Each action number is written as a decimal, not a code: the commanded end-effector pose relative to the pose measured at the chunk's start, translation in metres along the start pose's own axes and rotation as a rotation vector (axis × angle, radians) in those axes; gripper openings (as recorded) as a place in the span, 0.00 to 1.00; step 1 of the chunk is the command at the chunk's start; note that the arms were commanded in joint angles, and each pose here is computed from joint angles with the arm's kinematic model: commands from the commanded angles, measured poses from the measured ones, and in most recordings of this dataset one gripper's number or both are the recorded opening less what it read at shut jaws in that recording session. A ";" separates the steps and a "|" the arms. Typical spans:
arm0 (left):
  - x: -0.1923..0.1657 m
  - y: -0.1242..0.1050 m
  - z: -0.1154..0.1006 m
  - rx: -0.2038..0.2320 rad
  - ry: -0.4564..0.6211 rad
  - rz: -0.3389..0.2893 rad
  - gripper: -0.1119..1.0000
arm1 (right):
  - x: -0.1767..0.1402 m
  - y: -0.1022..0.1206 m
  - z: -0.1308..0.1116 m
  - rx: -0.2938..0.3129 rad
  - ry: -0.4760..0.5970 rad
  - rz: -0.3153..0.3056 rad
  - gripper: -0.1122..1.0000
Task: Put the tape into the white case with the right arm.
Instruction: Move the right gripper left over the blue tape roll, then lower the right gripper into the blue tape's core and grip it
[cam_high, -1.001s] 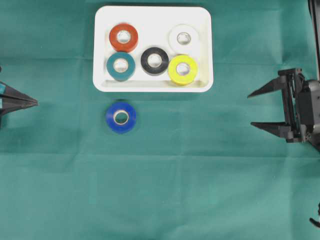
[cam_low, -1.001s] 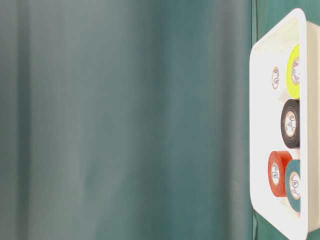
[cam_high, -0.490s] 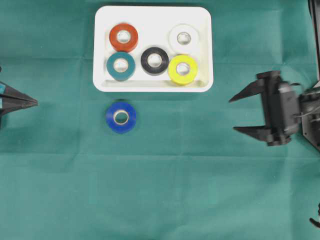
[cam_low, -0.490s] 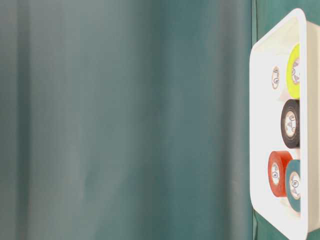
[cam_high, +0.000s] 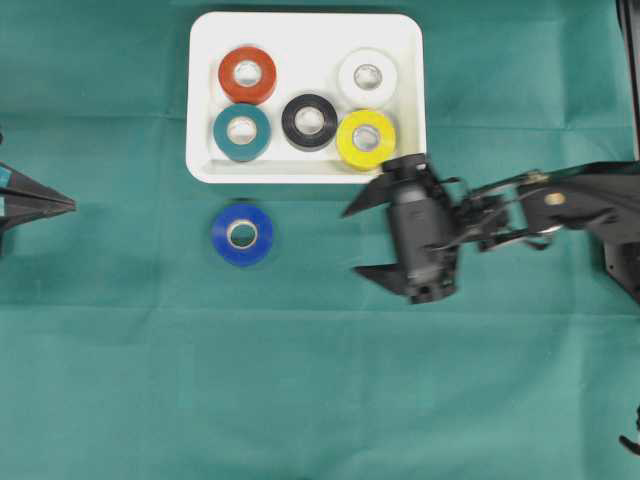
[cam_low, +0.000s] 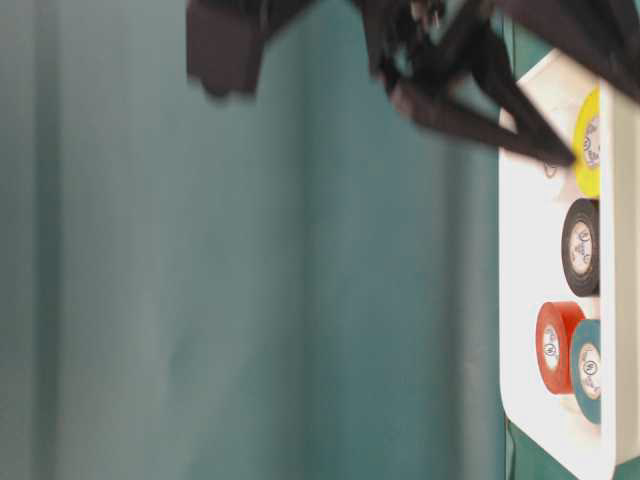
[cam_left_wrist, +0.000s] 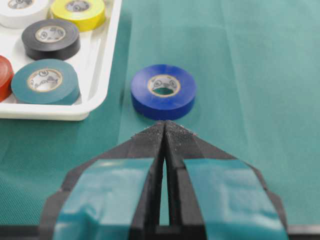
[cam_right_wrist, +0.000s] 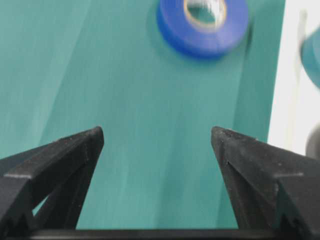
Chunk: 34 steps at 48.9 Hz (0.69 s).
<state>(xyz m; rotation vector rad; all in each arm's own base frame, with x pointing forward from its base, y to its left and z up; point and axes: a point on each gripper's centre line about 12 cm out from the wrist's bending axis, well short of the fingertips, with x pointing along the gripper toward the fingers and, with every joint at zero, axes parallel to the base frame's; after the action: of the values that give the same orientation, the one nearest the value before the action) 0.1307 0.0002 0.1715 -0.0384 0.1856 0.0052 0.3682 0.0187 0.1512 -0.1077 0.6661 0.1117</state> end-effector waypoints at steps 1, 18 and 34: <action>0.000 0.000 0.005 -0.003 -0.015 0.001 0.10 | 0.013 -0.001 0.025 -0.007 -0.049 0.002 0.69; 0.000 0.000 0.005 -0.003 -0.015 -0.001 0.10 | 0.064 0.004 0.057 -0.019 -0.082 0.018 0.69; 0.000 0.000 0.005 -0.003 -0.015 0.001 0.10 | 0.092 0.005 0.069 -0.014 -0.090 0.018 0.69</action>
<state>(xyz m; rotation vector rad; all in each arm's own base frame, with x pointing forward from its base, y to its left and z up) 0.1303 0.0002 0.1725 -0.0384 0.1779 0.0050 0.4732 0.0372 0.1328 -0.1121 0.6188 0.1366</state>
